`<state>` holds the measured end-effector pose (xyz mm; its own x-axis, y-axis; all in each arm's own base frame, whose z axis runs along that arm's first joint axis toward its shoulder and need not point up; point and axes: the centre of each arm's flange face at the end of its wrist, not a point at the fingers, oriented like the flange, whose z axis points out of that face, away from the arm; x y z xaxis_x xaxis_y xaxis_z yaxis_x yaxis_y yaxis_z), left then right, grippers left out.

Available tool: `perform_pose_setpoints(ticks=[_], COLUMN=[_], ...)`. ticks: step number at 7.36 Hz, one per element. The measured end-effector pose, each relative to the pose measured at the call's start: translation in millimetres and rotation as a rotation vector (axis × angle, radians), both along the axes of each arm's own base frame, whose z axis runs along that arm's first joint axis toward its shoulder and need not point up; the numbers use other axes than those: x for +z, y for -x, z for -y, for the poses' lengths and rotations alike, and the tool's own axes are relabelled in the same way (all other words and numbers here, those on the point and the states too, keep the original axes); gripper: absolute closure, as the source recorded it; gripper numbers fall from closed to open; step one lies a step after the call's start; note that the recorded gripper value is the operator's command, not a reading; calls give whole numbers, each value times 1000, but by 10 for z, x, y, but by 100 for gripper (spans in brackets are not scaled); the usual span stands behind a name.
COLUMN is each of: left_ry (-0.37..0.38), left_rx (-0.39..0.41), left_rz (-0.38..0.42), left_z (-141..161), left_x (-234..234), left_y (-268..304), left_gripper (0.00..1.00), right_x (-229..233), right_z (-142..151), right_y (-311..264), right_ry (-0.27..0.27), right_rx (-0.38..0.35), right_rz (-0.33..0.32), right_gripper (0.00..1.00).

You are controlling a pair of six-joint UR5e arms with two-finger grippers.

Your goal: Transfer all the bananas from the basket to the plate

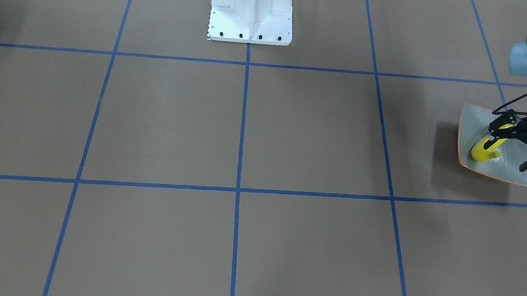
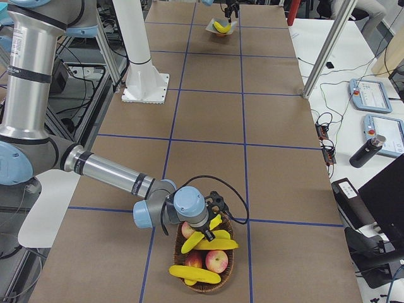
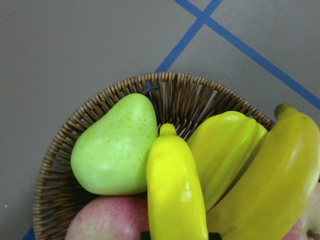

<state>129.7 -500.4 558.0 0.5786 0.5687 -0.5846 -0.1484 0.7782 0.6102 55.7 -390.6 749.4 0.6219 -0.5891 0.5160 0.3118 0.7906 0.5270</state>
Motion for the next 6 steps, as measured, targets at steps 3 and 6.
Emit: perform_pose_setpoints(ticks=[3,6], left_ry=[3,6], left_rx=[0,-2], left_rz=[1,0], left_z=[8,29], left_x=[9,13], left_y=[-4,-17], left_gripper=[0,0], right_x=[-368,-1024], right_z=[532,1399], right_y=[-178,-232], right_ry=[22,119], right_rx=[65,157], right_rz=[7,26], right_gripper=[100,100])
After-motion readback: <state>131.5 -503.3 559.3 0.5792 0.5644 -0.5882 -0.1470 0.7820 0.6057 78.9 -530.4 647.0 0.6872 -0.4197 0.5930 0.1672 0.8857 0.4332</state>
